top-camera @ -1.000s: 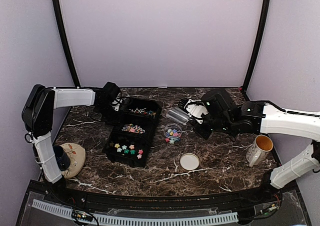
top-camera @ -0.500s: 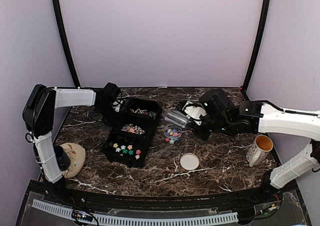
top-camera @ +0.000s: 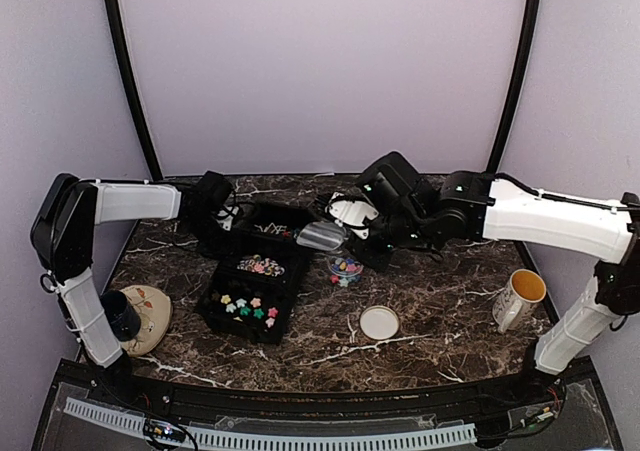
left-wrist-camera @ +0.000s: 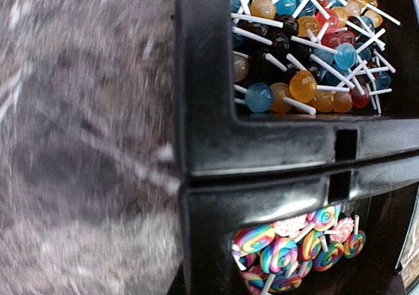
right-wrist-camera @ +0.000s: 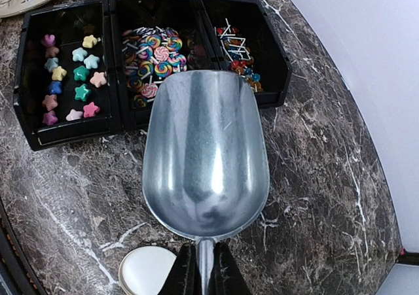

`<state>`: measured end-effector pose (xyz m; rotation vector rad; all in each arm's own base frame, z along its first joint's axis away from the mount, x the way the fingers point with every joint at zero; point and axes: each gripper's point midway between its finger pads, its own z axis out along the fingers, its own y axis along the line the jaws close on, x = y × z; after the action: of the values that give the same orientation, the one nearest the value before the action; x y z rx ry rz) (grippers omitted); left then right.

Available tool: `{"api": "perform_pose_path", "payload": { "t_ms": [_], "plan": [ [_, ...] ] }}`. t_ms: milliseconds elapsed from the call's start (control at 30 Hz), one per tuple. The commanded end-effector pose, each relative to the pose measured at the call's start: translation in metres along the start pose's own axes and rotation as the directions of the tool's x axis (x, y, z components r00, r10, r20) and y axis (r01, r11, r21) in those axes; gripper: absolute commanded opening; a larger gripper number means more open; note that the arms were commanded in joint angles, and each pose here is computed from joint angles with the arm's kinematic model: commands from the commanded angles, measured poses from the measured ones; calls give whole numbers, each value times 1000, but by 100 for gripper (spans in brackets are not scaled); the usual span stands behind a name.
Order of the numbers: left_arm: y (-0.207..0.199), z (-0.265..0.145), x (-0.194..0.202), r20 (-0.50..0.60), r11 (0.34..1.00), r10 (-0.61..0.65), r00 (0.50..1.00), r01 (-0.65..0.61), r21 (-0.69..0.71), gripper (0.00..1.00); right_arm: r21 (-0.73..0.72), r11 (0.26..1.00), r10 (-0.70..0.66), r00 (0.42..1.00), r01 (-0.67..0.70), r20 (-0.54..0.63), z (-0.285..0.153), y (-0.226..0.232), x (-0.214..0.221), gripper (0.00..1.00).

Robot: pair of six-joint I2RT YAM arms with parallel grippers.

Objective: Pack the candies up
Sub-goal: Hold the plate at the center of the board, then scoop the fake candies from the plate.

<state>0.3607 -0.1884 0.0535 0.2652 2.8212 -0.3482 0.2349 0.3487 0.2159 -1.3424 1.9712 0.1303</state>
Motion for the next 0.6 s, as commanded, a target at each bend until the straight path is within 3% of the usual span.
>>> {"api": "perform_pose_path", "payload": {
  "t_ms": [0,267,567],
  "plan": [
    [-16,-40,2,85,997,-19,996,13,76,0,-71,996,-57,993,50,-104,13,18,-1,0],
    [-15,-49,20,110,999,35,993,-38,19,0,-154,979,-167,957,132,-236,49,47,-4,0],
    [-12,-49,25,134,994,100,986,-92,-66,0,-143,964,-262,900,224,-349,95,60,-9,0]
  ]
}}
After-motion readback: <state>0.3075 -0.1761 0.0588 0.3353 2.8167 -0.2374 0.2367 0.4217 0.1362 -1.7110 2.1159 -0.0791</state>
